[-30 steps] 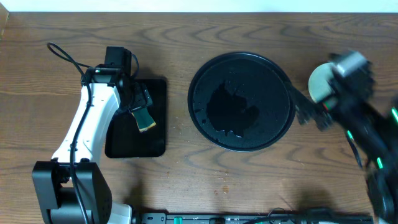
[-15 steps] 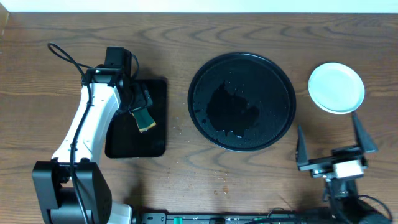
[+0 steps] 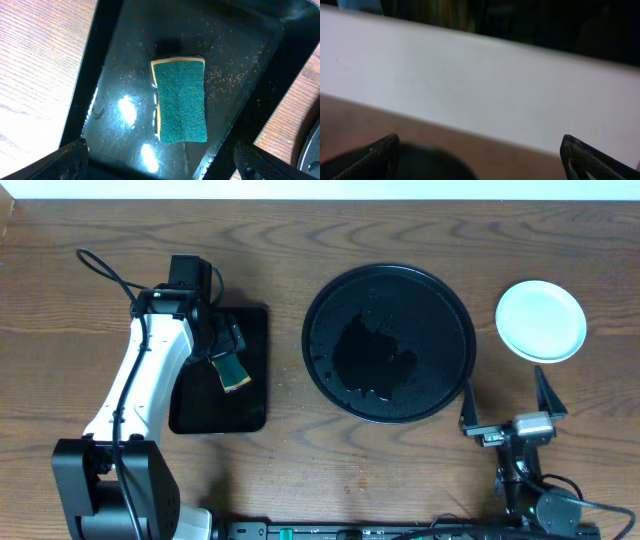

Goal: Clean dirty plates on tray and stack at the side

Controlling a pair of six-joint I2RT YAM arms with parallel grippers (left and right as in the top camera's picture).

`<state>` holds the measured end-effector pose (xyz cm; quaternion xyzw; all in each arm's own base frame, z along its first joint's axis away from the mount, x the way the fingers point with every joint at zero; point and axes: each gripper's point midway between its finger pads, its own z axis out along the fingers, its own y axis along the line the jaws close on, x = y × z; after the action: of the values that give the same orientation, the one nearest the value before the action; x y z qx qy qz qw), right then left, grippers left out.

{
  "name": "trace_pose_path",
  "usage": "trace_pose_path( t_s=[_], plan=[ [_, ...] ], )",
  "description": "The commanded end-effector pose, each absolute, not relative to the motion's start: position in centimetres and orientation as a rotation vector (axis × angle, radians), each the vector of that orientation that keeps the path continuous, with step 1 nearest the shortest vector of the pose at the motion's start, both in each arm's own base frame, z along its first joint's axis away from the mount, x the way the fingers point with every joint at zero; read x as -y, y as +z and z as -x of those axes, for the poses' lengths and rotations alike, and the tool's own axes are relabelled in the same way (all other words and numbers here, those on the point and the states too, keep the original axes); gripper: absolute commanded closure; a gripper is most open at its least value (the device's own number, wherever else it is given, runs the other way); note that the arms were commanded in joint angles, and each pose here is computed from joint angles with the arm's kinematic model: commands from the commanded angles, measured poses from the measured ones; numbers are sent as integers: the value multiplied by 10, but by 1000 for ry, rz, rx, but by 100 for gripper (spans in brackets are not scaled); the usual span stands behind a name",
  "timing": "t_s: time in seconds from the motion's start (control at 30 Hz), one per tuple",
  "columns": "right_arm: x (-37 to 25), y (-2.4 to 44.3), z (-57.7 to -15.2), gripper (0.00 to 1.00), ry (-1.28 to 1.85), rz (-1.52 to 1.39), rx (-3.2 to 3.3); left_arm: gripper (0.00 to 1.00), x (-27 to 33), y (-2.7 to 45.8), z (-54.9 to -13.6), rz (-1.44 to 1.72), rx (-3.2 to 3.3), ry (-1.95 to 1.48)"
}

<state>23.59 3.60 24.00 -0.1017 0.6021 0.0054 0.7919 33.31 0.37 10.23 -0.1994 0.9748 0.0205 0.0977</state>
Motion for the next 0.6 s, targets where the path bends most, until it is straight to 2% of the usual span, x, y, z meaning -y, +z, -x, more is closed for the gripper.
trace_pose_path(
  t_s=[0.0, 0.23, 0.57],
  plan=[
    [-27, 225, -240, 1, 18, 164, -1358, 7, -7, 101, -332, 585, -2893, 77],
    [-9, 161, -246, 1, -30, 122, -1624, 7, -7, 101, -332, 585, -2892, 78],
    [-4, 157, -246, 1, -49, 102, -1640, 7, -7, 101, -332, 585, -2893, 77]
  ],
)
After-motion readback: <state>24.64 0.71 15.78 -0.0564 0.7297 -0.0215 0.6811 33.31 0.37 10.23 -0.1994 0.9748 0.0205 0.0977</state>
